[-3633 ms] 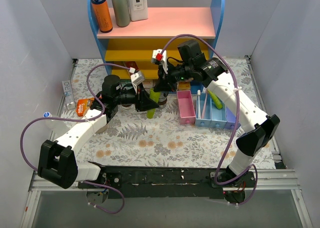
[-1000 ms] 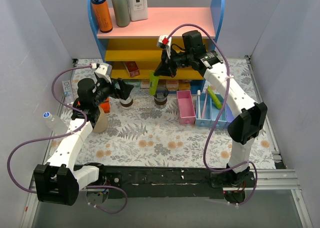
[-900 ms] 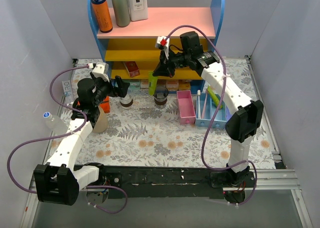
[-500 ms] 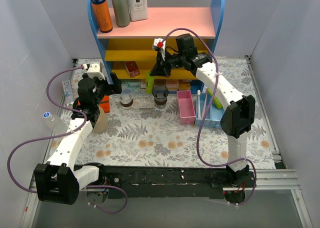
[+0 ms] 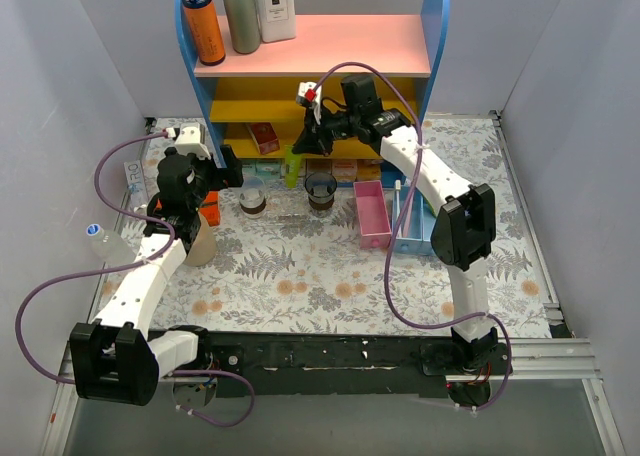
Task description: Prepare toiletry sets of a toothbrush and toothpaste on the tray
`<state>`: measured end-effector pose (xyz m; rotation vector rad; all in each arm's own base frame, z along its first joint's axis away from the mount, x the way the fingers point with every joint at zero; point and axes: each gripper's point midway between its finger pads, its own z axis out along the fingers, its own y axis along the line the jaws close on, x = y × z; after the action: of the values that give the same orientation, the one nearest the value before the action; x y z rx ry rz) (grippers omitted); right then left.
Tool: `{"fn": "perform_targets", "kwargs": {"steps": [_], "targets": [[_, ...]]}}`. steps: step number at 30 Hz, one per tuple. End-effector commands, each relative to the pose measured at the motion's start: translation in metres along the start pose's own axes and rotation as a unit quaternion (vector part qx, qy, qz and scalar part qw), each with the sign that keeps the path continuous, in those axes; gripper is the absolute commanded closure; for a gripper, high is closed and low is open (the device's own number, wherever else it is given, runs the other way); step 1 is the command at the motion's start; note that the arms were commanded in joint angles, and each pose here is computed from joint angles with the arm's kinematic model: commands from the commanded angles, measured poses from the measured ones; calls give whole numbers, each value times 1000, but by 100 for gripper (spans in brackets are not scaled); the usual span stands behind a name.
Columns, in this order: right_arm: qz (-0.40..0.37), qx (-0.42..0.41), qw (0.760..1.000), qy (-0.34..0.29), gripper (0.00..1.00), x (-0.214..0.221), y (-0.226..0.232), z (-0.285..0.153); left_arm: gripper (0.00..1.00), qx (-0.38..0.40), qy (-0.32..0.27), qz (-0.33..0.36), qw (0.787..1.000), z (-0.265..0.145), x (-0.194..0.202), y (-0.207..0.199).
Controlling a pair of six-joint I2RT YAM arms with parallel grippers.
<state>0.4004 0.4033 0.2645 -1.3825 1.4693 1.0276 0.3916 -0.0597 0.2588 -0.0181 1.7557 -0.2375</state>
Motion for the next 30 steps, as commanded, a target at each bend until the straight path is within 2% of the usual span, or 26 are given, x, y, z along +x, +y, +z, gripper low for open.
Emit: {"fn": "perform_targets", "kwargs": {"steps": [1,30], "targets": [[-51,13,998,-35,99,-33,-9,1,2,-11,-14,1,1000,-1,-17,3],[-45,24,999,8,99,-1,-16,19,2,-7,-3,0,1000,4,-10,3]]}}
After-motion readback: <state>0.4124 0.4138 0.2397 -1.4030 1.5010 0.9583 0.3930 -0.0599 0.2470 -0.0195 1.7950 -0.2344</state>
